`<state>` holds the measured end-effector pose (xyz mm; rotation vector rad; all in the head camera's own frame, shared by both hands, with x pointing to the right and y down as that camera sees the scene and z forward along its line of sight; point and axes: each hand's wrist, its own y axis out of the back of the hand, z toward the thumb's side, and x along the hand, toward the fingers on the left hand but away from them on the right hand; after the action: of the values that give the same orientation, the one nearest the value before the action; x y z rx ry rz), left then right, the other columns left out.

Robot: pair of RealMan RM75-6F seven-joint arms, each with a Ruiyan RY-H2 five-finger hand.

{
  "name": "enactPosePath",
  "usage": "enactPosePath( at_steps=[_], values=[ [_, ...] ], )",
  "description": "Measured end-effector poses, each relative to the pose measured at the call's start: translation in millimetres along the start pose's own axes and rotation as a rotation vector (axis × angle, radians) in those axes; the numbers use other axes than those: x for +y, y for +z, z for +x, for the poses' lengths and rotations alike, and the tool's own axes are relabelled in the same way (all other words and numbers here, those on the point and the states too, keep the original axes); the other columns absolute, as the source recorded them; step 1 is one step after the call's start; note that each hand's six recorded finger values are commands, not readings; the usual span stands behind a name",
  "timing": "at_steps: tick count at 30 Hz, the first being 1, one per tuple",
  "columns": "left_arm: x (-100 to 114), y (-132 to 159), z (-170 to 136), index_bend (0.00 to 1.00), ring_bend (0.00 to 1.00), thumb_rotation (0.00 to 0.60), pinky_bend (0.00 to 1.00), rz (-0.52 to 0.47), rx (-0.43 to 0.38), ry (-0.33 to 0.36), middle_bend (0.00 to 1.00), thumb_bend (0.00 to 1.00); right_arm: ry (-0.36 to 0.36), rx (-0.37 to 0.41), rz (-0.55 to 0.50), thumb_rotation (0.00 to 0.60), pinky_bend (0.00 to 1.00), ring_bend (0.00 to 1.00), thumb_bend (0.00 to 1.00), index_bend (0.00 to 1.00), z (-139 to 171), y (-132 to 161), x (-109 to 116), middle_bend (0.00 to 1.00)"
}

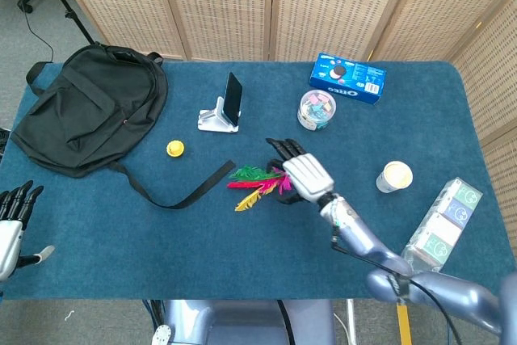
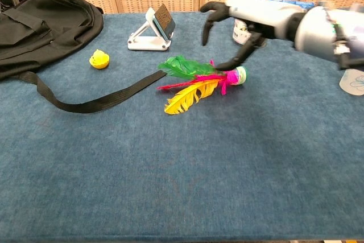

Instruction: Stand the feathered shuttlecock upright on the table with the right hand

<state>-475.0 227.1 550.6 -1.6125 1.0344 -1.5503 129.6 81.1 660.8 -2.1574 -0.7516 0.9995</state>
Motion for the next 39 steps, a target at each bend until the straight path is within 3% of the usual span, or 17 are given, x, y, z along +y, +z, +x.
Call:
enactPosePath(
  at_steps=[10, 28, 39],
  values=[
    [1, -7, 5, 0.00, 0.00, 0.600, 0.00, -0.016, 0.022, -0.012, 0.00, 0.00, 0.030, -0.022, 0.020, 0.600, 0.00, 0.00, 0.37, 0.38, -51, 27, -11, 0.00],
    [5, -10, 5, 0.00, 0.00, 0.600, 0.00, -0.031, 0.032, -0.014, 0.00, 0.00, 0.101, -0.050, 0.067, 0.600, 0.00, 0.00, 0.40, 0.40, -76, 31, -42, 0.00],
    [5, -12, 5, 0.00, 0.00, 0.600, 0.00, -0.032, 0.039, -0.020, 0.00, 0.00, 0.101, -0.071, 0.063, 0.600, 0.00, 0.00, 0.50, 0.55, -78, 24, -52, 0.01]
  ],
)
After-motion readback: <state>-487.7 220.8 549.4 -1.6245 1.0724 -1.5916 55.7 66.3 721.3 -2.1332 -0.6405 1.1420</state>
